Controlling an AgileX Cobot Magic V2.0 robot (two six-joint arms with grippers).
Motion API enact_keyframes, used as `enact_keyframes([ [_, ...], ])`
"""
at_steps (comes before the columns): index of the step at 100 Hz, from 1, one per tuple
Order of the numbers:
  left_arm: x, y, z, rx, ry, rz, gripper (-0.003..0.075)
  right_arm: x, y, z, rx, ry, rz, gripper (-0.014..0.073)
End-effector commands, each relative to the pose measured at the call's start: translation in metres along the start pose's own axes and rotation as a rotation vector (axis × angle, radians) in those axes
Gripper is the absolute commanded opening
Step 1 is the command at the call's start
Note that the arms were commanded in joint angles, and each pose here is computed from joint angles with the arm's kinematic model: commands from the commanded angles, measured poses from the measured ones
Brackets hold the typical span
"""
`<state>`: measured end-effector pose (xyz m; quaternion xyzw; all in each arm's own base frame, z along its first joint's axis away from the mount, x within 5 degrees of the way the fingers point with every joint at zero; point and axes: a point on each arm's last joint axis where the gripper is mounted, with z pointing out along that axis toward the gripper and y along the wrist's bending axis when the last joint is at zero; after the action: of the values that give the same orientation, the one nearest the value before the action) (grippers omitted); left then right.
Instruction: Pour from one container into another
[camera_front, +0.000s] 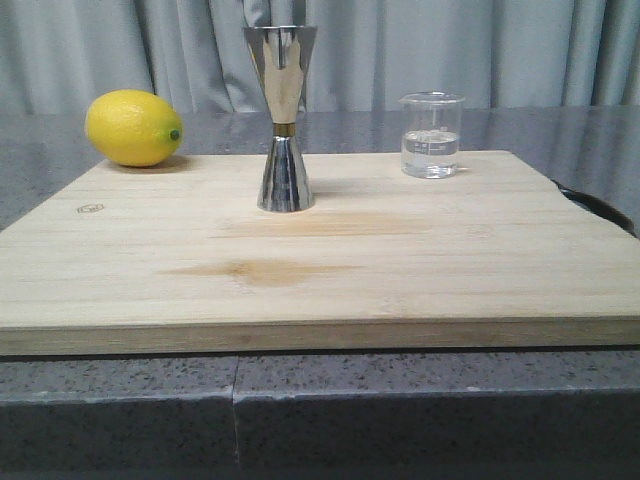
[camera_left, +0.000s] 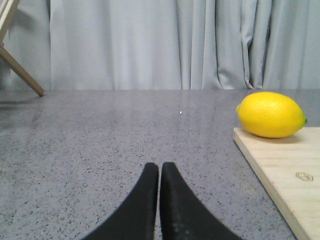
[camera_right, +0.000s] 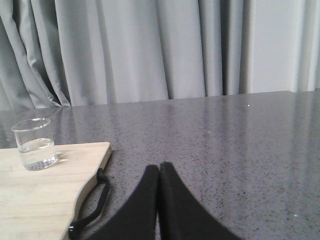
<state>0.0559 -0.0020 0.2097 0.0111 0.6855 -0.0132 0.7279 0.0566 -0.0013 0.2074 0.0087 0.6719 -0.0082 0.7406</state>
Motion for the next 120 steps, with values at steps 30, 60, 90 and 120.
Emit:
enact_keyframes([
  [30,-0.069,-0.001,-0.014,0.017,-0.18,-0.08,-0.0019,-0.069,-0.001,-0.009,0.019,0.013,-0.053,-0.0071],
  [60,-0.132,-0.003,-0.01,0.029,-0.159,-0.021,-0.0019,-0.123,-0.002,0.009,0.018,0.112,-0.169,-0.0071],
  [90,-0.142,-0.002,-0.006,0.019,-0.208,-0.023,-0.0019,-0.13,-0.001,0.016,0.012,0.11,-0.151,-0.0071],
  [120,-0.142,-0.002,-0.006,0.019,-0.208,-0.023,-0.0019,-0.13,-0.001,0.016,0.012,0.109,-0.151,-0.0071],
])
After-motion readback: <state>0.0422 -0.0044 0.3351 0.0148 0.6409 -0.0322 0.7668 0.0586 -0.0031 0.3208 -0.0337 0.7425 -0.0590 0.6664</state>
